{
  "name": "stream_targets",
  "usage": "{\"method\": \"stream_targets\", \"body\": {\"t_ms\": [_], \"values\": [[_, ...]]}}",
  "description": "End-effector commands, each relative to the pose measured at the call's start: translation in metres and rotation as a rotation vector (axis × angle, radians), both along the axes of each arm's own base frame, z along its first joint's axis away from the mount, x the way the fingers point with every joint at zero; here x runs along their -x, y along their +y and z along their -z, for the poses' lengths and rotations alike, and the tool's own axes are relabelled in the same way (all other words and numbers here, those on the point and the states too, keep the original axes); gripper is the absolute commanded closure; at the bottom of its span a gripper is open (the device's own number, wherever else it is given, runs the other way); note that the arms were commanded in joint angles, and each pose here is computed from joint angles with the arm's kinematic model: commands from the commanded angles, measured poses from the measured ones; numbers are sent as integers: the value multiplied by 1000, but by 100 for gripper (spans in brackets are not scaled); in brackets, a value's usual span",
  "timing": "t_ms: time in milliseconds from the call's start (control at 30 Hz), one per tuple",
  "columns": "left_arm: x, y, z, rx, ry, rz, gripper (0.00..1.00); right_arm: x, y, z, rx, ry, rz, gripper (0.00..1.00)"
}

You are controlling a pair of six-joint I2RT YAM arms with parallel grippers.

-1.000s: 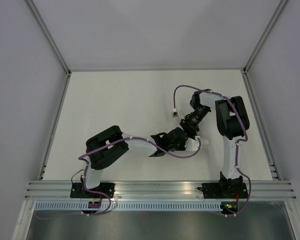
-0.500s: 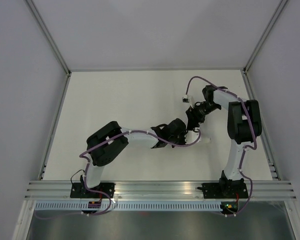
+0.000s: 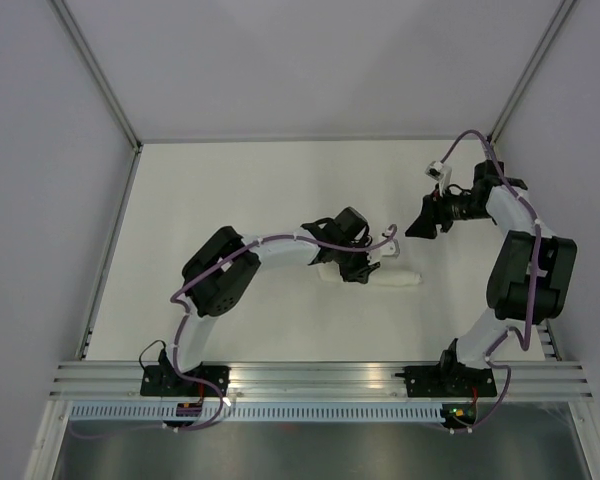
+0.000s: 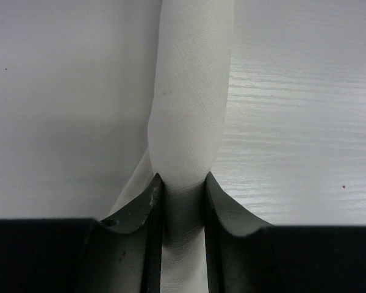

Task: Fold the napkin, place the utensils inside, and roll it up
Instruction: Roll the napkin with the utensil

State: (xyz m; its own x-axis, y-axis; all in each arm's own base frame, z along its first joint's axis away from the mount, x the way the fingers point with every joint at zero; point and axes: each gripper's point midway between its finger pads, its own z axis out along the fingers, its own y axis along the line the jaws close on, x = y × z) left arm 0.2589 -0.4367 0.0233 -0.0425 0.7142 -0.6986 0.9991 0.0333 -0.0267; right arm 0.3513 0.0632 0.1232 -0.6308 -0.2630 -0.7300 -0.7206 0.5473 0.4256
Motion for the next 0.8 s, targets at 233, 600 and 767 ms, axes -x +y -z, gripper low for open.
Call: {"method": "stream_targets", "body": {"t_ms": [233,600,767], "values": [[37,47,40,-151,542,-21,77,46,13,-9,156,-394,-115,24],[28,41,40,-152,676,-29,75,81,74,30,423,-641,-258,21],[26,39,41,-153,711,-33,74,86,93,53,488,-639,-326,21]]}}
